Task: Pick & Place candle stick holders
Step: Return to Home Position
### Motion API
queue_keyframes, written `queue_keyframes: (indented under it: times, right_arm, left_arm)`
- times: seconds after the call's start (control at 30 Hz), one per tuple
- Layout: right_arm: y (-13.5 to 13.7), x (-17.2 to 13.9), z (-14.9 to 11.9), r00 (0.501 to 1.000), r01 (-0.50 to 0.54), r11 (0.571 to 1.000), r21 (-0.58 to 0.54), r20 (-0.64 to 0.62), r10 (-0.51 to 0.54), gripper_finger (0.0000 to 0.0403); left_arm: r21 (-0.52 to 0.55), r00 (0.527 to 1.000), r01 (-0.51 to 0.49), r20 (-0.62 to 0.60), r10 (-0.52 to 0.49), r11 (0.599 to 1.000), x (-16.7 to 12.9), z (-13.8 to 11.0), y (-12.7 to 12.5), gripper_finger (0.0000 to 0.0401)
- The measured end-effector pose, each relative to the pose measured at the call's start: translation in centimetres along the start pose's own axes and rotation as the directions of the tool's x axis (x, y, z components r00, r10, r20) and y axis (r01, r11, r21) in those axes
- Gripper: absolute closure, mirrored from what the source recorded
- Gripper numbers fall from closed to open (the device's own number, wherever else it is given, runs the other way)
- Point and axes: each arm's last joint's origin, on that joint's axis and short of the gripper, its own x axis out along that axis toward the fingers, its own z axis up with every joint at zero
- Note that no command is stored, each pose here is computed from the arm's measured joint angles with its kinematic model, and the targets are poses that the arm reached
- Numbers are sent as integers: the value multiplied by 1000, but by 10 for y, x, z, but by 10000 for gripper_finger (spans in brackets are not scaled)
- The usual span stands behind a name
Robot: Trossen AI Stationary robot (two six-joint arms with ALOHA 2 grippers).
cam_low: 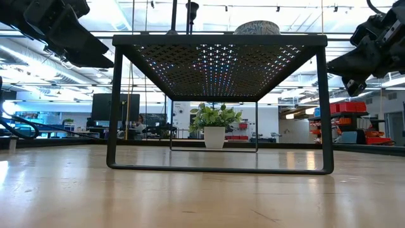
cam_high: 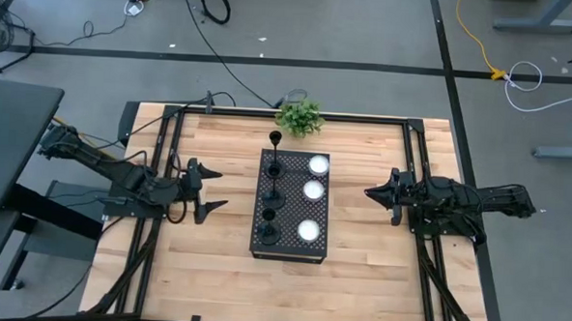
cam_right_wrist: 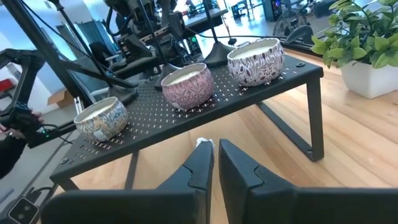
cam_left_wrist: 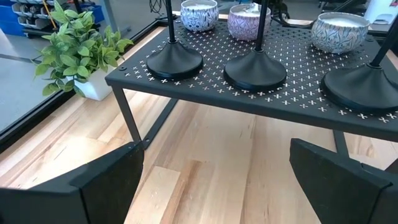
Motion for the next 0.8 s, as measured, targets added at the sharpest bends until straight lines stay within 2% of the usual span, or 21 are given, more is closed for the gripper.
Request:
queue_keyframes:
  times: [0.2, 0.5, 0.8]
  right_arm:
    - [0, 0, 0, 1000, 10, 1000, 0, 4, -10, 376]
    - [0, 0, 0, 1000, 11, 1000, 0, 4, -11, 376]
    - [0, 0, 0, 1000, 13, 1000, 0, 5, -13, 376]
  left_arm:
    - [-36, 999, 12, 39, -11, 999, -3, 5, 2, 2]
    - [-99, 994, -62, 81, 70, 993, -2, 11, 16, 2]
    - [-238, 962, -79, 235, 136, 968, -20, 26, 36, 2]
